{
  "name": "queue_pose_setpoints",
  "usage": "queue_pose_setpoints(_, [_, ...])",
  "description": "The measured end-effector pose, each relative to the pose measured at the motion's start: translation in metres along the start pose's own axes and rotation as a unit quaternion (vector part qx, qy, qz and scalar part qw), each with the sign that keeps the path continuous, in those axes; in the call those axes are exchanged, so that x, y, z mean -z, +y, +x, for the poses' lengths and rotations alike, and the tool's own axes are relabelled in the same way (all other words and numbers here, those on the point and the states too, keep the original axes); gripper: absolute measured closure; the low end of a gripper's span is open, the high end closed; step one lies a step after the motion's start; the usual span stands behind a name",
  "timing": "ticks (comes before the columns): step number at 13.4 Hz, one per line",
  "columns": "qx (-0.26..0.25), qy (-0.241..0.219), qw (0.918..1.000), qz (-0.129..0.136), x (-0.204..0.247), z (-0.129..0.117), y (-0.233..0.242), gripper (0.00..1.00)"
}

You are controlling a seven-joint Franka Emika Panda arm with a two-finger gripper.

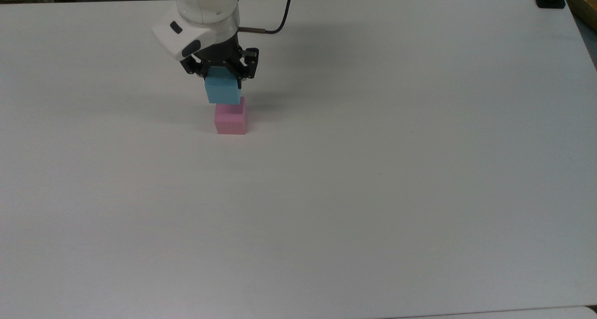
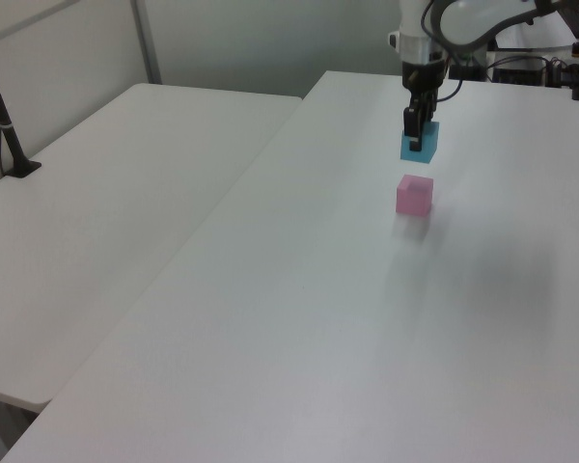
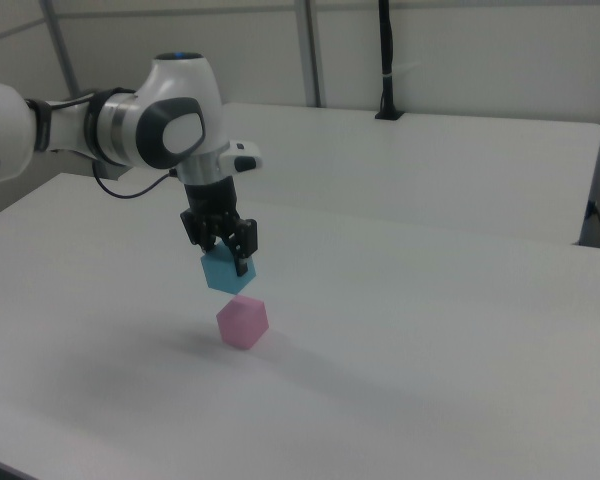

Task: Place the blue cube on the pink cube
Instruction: 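Lower the light-blue cube onto the pink cube's top face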

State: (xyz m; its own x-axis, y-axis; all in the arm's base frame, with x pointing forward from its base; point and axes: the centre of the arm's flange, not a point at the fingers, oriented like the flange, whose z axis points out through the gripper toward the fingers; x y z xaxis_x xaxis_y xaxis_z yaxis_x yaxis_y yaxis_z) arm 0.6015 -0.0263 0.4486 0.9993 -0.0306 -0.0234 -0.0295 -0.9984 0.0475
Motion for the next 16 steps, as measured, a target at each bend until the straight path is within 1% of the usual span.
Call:
queue_pose_setpoints(2, [-0.002,-0.001,1.0000,-0.001,-0.012,0.004,0.003,0.40])
queue_pose_setpoints(3, [-0.001,-0.001,1.0000,-0.005,-0.021,0.005,0.005,0.40])
queue_pose_setpoints(6, [0.010,0.003,0.9999,-0.010,-0.039,0.004,0.005,0.40])
queue_pose_setpoints(10, [0.016,0.002,0.9998,-0.010,-0.048,0.002,0.005,0.40])
queue_pose_setpoints(14, [-0.002,-0.001,1.0000,-0.010,-0.053,0.000,0.004,0.40])
queue_pose_setpoints(16, [-0.018,0.010,0.9997,-0.009,-0.055,0.001,0.004,0.40])
